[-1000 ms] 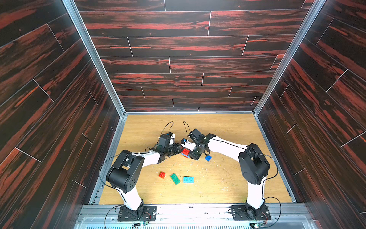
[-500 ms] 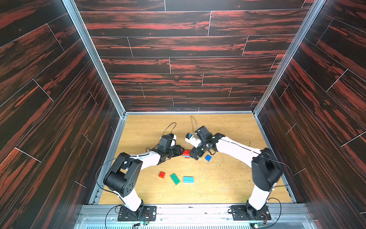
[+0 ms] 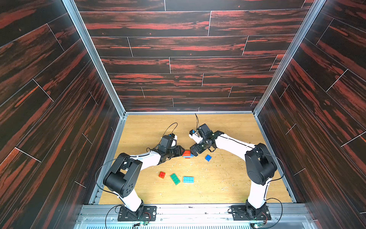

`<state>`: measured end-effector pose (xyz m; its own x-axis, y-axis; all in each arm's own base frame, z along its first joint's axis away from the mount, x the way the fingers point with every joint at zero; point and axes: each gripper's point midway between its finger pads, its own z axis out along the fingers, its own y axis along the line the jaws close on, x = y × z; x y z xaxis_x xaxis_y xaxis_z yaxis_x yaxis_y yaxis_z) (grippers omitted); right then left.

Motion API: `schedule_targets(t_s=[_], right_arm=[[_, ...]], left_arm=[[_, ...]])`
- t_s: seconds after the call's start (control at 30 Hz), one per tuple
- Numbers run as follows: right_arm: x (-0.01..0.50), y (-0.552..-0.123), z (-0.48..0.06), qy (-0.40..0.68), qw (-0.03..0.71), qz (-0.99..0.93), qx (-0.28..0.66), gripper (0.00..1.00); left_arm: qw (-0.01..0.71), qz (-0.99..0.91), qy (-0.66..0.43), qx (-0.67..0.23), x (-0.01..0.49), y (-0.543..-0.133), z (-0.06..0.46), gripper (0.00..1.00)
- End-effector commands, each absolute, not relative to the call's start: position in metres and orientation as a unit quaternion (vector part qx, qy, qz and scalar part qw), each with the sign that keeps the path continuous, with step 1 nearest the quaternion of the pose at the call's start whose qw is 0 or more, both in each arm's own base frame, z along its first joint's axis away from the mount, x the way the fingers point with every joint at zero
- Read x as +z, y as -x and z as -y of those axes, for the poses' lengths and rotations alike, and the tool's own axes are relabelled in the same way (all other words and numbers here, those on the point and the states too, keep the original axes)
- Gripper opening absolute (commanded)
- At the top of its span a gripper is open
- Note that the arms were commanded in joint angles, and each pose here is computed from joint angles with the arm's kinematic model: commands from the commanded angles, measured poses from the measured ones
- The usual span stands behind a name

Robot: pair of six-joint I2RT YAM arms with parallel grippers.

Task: Assemble a heart with lego
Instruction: Assemble the lego brick with the lego brick, then pick up the lego brick from the center of the board.

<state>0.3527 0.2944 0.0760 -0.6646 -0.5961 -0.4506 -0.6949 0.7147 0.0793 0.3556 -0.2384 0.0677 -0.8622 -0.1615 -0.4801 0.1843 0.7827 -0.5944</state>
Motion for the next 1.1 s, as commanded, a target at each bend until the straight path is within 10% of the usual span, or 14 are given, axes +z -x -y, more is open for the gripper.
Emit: schedule_targets(t_s=[0.0, 0.4, 1.07], right_arm=[[0.068, -0.354, -0.291, 0.349, 0.186, -0.913, 0.1, 0.98], [0.018, -0.328, -0.269, 0.361, 0.13, -0.923, 0.021, 0.98], [0.151, -0.303, -0.3, 0.277, 0.252, -0.918, 0.131, 0.98]], left_arm=[[0.254, -0.913, -0.02, -0.319, 0.065, -0.353, 0.24, 0.42], [0.24, -0.926, -0.036, -0.29, 0.05, -0.353, 0.237, 0.42], [0.37, -0.889, -0.011, -0.269, 0.156, -0.372, 0.211, 0.58]])
